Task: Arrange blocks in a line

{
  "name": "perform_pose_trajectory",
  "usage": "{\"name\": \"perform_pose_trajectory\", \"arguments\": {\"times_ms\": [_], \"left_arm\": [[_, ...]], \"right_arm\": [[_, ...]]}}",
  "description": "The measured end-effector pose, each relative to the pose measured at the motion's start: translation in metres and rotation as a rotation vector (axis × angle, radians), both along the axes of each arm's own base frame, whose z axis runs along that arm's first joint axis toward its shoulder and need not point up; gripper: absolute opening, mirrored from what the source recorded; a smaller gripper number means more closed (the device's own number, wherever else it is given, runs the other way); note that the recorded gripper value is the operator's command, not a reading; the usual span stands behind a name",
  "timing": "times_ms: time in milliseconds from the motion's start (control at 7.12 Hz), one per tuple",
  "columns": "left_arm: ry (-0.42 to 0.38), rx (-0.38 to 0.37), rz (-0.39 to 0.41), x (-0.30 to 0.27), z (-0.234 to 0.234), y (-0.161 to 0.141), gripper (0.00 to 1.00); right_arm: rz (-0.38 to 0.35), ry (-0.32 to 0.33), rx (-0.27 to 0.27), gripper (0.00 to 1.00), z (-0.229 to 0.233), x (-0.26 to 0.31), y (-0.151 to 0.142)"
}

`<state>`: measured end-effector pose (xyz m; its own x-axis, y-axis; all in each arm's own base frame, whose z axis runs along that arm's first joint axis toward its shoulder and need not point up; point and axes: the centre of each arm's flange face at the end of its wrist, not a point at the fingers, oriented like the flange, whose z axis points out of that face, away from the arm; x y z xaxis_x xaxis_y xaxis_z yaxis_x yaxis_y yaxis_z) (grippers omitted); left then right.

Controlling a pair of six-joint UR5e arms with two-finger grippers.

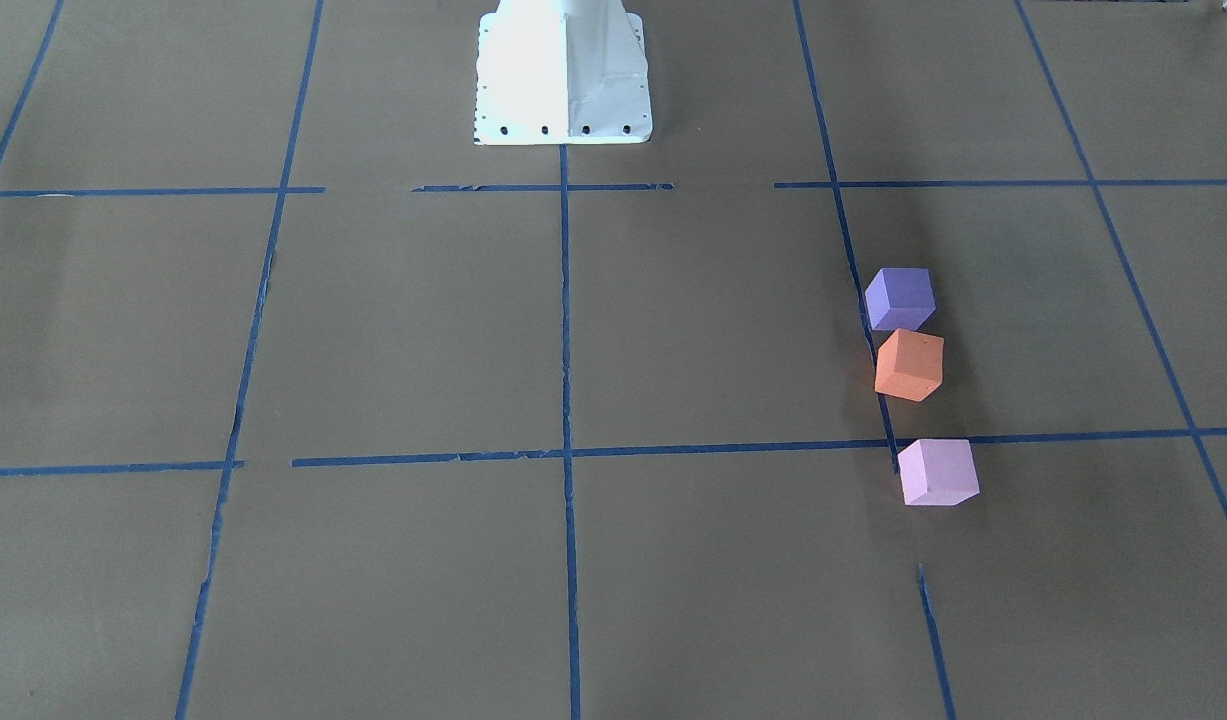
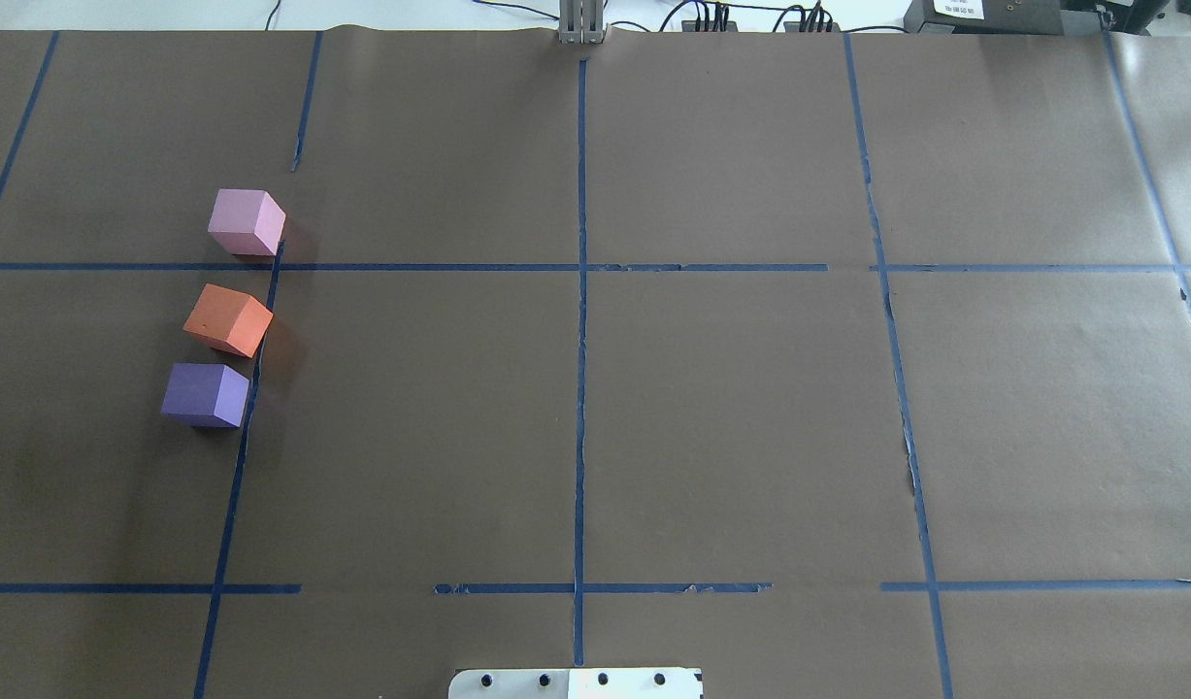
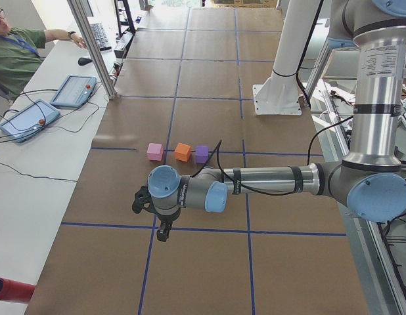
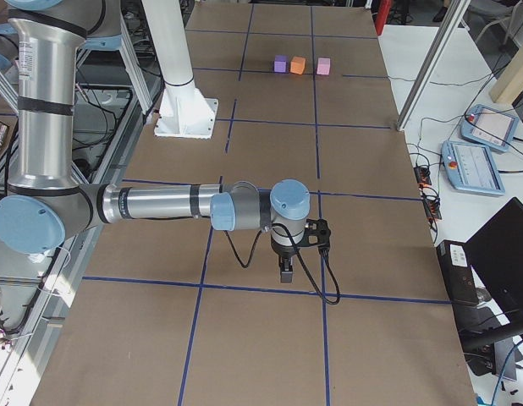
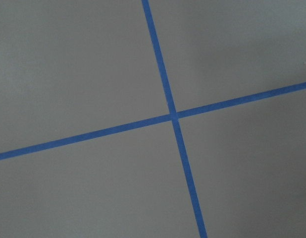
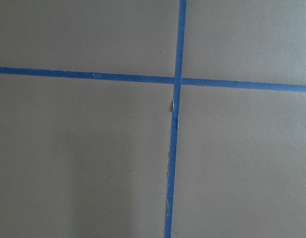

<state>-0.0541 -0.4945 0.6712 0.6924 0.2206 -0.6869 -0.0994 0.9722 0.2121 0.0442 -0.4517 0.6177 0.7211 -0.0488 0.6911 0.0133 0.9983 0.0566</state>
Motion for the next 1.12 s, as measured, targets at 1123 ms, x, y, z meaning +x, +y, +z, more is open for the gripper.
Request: {"name": "perform_pose_trajectory", "arguments": {"times_ms": [1123], "left_arm": [[-0.007, 0.01, -0.007, -0.007, -0.015, -0.004, 1.0]], "right_arm": [[0.0, 0.0, 0.0, 1.0, 0.0, 0.0, 0.0]]}}
